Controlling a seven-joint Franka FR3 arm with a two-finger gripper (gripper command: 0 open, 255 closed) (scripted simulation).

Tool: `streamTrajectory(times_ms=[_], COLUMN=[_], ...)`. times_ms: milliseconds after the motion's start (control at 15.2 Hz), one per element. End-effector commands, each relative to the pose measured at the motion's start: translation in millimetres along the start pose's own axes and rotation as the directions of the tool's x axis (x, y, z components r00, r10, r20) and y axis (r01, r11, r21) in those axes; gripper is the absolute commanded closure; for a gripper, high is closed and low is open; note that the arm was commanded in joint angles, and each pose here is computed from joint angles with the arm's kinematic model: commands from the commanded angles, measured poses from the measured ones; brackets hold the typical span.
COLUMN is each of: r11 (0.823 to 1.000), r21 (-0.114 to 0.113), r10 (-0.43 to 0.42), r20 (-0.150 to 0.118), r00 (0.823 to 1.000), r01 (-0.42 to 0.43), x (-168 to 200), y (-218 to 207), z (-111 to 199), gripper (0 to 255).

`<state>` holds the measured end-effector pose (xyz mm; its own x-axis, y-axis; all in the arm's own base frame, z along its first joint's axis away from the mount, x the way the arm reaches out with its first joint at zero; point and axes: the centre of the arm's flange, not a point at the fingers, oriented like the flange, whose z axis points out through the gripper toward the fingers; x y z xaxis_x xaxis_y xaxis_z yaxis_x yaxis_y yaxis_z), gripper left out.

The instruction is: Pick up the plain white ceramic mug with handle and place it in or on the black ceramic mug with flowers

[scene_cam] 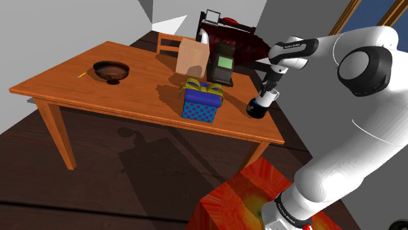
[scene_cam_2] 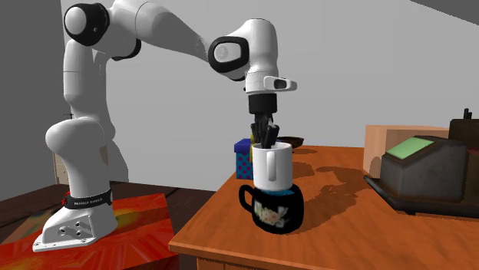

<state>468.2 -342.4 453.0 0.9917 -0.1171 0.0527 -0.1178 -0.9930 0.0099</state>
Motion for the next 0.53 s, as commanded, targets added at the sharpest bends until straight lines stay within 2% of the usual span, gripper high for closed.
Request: streamTrajectory(times_ms=[0,396,462], r11=[1.0,1.0,1.0], r21=[0.0,0.0,0.0], r10=[0.0,0.0,0.0], r20=[-0.001,-0.001,-0.001], r00=[1.0,1.0,1.0], r01=[0.0,0.0,0.0], x=[-0.8,-0.7,-0.7], y=[-0.1,-0.1,-0.1], z=[4.5,4.5,4.5], gripper=[255,255,0])
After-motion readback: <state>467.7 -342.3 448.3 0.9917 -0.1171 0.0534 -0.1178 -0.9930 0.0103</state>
